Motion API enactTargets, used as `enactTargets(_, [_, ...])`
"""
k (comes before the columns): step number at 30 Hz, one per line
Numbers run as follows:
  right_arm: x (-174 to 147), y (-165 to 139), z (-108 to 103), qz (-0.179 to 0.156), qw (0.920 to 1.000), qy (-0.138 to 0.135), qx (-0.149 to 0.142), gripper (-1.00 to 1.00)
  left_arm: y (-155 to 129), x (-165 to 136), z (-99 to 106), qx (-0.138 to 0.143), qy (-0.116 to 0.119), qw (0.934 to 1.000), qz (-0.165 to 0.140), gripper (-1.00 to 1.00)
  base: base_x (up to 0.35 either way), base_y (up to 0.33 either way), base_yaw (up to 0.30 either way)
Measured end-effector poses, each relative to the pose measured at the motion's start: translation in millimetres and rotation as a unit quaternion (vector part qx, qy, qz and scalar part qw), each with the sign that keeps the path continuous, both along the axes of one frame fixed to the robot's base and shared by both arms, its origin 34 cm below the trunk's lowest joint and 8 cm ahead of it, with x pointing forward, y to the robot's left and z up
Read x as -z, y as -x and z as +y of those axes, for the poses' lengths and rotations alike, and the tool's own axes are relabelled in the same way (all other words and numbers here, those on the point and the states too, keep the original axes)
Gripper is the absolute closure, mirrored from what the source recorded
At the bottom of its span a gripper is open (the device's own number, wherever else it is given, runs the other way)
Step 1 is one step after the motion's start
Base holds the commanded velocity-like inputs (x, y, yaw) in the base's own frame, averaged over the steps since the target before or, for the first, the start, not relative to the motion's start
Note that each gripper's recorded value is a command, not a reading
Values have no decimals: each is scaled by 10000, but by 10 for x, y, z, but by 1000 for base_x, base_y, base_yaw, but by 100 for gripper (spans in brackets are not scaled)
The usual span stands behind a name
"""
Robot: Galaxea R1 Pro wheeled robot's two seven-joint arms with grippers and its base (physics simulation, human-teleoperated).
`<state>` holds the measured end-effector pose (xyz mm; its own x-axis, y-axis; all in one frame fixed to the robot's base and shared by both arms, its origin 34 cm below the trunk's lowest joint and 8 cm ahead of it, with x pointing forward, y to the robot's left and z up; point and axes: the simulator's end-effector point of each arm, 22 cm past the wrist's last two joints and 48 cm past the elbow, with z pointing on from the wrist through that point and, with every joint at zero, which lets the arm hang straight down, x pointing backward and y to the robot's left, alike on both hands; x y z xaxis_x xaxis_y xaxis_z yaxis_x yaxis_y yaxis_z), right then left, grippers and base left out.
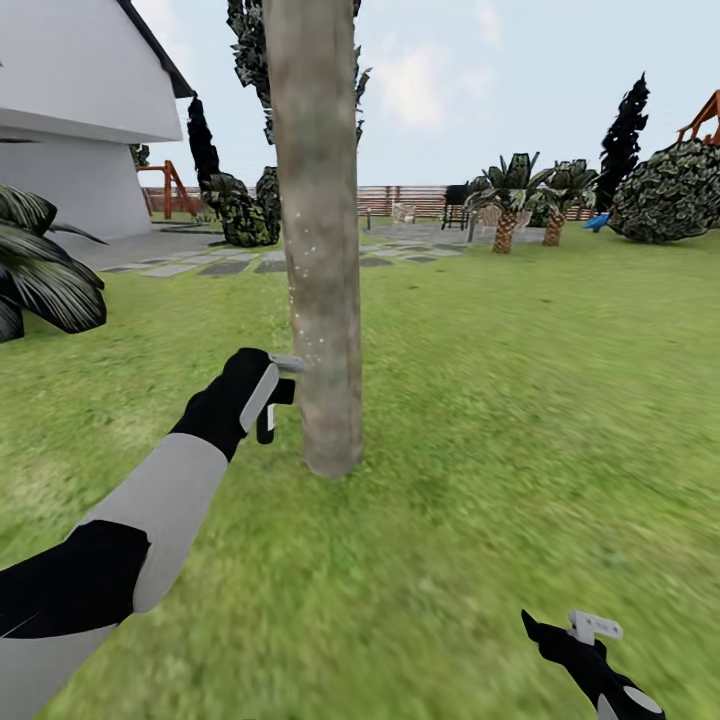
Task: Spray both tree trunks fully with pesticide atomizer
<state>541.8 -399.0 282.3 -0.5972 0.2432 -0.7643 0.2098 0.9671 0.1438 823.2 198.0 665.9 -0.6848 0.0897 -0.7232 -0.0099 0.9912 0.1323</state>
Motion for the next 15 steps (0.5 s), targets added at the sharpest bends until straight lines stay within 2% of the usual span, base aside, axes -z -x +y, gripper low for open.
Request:
enactTargets(3, [-1,-2,0,-2,10000,-1,1,-100,-2,0,-1,3,-3,10000,-6,100,0,-217,91])
enactTargets(12, [0,0,0,0,10000,-2,2,-100,-1,7,-5,8,0,10000,-6,100,1,-302,5])
enactTargets(15, [6,3,4,7,10000,-3,-3,-100,0,17,-4,3,16,10000,4,100,105,-217,66])
